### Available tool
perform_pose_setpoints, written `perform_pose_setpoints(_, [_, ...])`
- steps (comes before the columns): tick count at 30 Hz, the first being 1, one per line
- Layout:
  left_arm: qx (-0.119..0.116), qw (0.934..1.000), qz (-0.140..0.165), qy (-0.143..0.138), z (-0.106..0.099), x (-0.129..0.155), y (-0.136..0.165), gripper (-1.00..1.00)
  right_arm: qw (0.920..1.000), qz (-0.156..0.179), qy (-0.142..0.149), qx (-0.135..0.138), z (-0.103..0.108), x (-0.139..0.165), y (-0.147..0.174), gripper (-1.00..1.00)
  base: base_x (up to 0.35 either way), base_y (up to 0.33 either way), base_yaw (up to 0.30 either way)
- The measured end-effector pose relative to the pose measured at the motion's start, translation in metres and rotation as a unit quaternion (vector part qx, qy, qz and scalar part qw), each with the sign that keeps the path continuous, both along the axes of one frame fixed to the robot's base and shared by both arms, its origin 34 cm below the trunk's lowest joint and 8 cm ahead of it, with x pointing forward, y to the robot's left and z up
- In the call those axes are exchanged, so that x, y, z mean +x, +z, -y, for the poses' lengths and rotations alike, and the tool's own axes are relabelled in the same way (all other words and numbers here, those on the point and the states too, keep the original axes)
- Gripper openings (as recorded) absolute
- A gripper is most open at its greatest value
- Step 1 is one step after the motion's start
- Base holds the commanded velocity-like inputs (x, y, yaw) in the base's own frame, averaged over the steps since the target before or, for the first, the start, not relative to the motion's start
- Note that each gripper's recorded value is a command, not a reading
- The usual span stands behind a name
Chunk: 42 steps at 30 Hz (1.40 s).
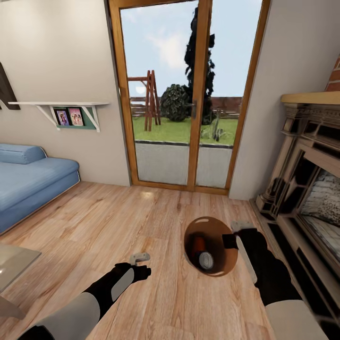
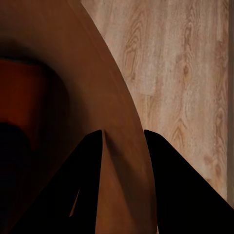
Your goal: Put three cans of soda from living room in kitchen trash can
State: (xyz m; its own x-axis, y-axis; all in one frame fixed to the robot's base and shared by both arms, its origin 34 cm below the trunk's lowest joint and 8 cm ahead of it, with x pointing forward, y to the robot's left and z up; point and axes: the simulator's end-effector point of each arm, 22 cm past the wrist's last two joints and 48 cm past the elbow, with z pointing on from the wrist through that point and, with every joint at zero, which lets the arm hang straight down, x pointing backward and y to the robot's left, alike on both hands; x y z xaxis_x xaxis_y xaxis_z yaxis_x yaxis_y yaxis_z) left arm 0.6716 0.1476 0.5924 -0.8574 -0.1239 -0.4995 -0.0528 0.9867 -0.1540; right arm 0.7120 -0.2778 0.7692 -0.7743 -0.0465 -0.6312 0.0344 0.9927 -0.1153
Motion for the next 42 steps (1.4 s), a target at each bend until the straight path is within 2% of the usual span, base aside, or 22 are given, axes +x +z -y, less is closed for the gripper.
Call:
perform_pose_setpoints(4, [0.000,1.0000,0.000,0.000,0.000,0.000,0.000,1.00,0.9998,0.022,0.002,0.001,-0.002,-0.005,0.012,-1.00,0.000,0.000,0.000])
perform_pose_setpoints(9, [0.000,1.0000,0.000,0.000,0.001,0.000,0.000,1.00,0.9996,0.028,0.002,0.000,-0.001,-0.006,0.016,-1.00,0.000,0.000,0.000])
perform_pose_setpoints(42, [-0.004,1.0000,-0.002,-0.004,0.009,-0.002,0.000,1.00,0.9996,0.029,0.001,0.001,-0.001,-0.007,0.016,-1.00,0.000,0.000,0.000])
